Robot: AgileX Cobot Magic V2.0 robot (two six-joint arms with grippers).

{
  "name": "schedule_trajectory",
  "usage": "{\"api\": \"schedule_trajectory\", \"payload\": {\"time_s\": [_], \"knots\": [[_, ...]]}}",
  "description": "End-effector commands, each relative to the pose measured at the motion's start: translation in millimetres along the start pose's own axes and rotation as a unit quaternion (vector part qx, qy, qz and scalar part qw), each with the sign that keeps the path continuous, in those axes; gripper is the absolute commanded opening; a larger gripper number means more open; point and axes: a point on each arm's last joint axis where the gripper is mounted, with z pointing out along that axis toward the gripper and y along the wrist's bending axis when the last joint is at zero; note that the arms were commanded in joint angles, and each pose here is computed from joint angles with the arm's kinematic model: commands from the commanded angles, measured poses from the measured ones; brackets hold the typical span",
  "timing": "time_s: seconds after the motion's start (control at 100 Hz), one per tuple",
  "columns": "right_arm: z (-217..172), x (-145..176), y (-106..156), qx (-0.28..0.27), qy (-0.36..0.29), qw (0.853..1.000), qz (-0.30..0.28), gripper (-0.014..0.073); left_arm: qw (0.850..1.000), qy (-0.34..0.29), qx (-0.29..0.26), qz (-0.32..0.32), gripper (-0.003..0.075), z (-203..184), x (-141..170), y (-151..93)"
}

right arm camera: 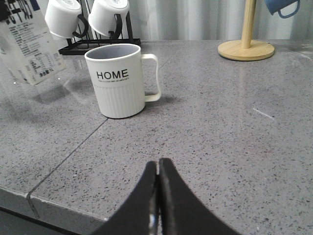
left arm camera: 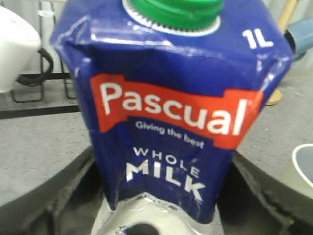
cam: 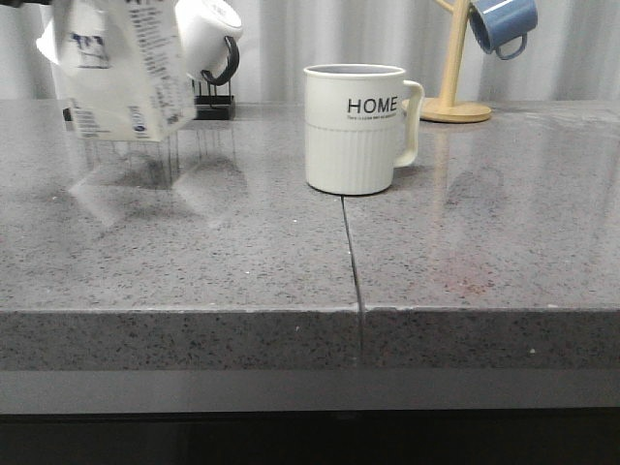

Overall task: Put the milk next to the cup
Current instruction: 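Lower the carton beside the mug with the left gripper and release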

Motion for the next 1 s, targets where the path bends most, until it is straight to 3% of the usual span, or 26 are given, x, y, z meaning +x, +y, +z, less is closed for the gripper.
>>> {"api": "schedule_trajectory", "payload": {"time_s": [0.0, 0.41, 0.69, 0.77, 0.89, 0.99], "knots": [[-1, -15, 2, -0.005, -0.046, 0.999, -0.007, -0.0067, 0.998, -0.066, 0.02, -0.01, 0.0283, 3, -22, -14], [-1, -15, 2, -0.005, -0.046, 0.999, -0.007, -0.0067, 0.996, -0.048, 0.076, -0.007, 0.0283, 37, -14, -57], [-1, -15, 2, -0.005, -0.046, 0.999, -0.007, -0.0067, 0.996, -0.037, 0.082, -0.004, 0.0293, 43, -6, -63], [-1, -15, 2, -0.005, -0.046, 0.999, -0.007, -0.0067, 0.996, -0.039, 0.086, 0.006, 0.0373, 43, -6, -63], [-1, -15, 2, -0.005, -0.046, 0.999, -0.007, -0.0067, 0.995, -0.036, 0.088, 0.011, 0.0584, 43, -6, -64], [-1, -15, 2, -0.005, -0.046, 0.999, -0.007, -0.0067, 0.995, -0.036, 0.088, 0.01, 0.0658, 41, -8, -64]]}}
